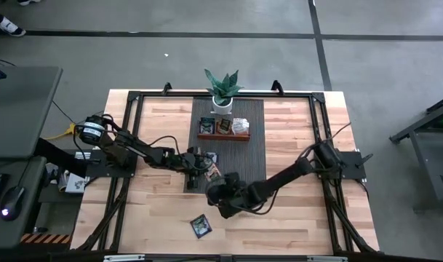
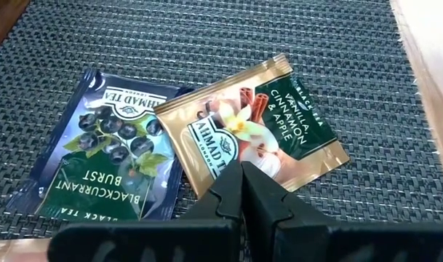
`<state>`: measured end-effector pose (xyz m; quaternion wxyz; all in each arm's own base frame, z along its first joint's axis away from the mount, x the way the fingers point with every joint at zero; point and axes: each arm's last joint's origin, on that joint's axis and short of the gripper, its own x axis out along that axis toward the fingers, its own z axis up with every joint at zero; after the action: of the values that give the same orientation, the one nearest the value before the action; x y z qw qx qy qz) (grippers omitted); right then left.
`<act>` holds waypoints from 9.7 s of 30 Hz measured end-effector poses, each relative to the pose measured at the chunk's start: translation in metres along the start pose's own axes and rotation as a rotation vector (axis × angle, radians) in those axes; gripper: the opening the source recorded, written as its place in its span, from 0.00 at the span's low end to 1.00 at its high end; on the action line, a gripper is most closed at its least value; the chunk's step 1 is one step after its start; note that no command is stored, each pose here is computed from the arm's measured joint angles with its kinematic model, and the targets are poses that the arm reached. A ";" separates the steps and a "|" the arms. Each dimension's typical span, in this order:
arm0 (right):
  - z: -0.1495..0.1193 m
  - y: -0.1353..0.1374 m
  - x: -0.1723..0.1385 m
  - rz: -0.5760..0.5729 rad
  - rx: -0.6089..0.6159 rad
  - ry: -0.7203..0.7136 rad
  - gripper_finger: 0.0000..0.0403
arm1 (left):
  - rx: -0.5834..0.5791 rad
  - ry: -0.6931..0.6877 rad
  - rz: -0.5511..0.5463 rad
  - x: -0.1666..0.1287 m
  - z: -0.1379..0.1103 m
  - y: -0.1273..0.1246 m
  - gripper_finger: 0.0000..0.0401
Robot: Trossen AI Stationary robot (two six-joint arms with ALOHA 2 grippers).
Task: Pick & Place Tea
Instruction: Put the brown tea bag into the middle section of the wooden organizer, then put the purple tea bag into the left section of the wooden organizer
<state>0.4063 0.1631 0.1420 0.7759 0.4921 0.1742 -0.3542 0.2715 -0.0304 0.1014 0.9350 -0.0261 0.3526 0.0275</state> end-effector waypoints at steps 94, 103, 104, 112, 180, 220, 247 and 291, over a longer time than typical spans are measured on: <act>0.028 -0.023 0.050 -0.161 0.010 0.038 0.01 | 0.023 -0.020 -0.060 0.000 0.001 -0.002 0.00; 0.027 -0.023 0.050 -0.155 -0.029 0.036 0.00 | 0.021 -0.020 -0.042 -0.006 0.003 -0.001 0.00; 0.027 -0.023 0.049 -0.155 -0.032 0.037 0.00 | 0.021 -0.021 -0.041 -0.007 0.004 -0.001 0.00; 0.027 -0.023 0.049 -0.152 -0.056 0.036 0.00 | 0.017 -0.057 0.011 -0.022 0.014 0.001 0.00; 0.296 0.049 0.011 -0.360 -1.543 0.616 0.00 | 0.096 0.018 0.127 -0.038 0.000 0.009 0.00; 0.267 0.026 0.075 -0.470 -1.729 0.782 0.00 | 0.088 0.029 0.132 -0.038 -0.001 0.009 0.00; 0.267 0.026 0.079 -0.482 -1.729 0.750 0.24 | 0.086 0.041 0.134 -0.038 -0.003 0.009 0.00; 0.114 0.083 -0.012 -0.414 -1.357 0.402 0.27 | 0.089 0.061 0.126 -0.038 -0.004 0.009 0.00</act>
<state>0.4486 0.0889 0.2542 0.7799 -0.0839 0.5833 -0.2107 0.2394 -0.0229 0.1230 0.9204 0.0370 0.3828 0.0698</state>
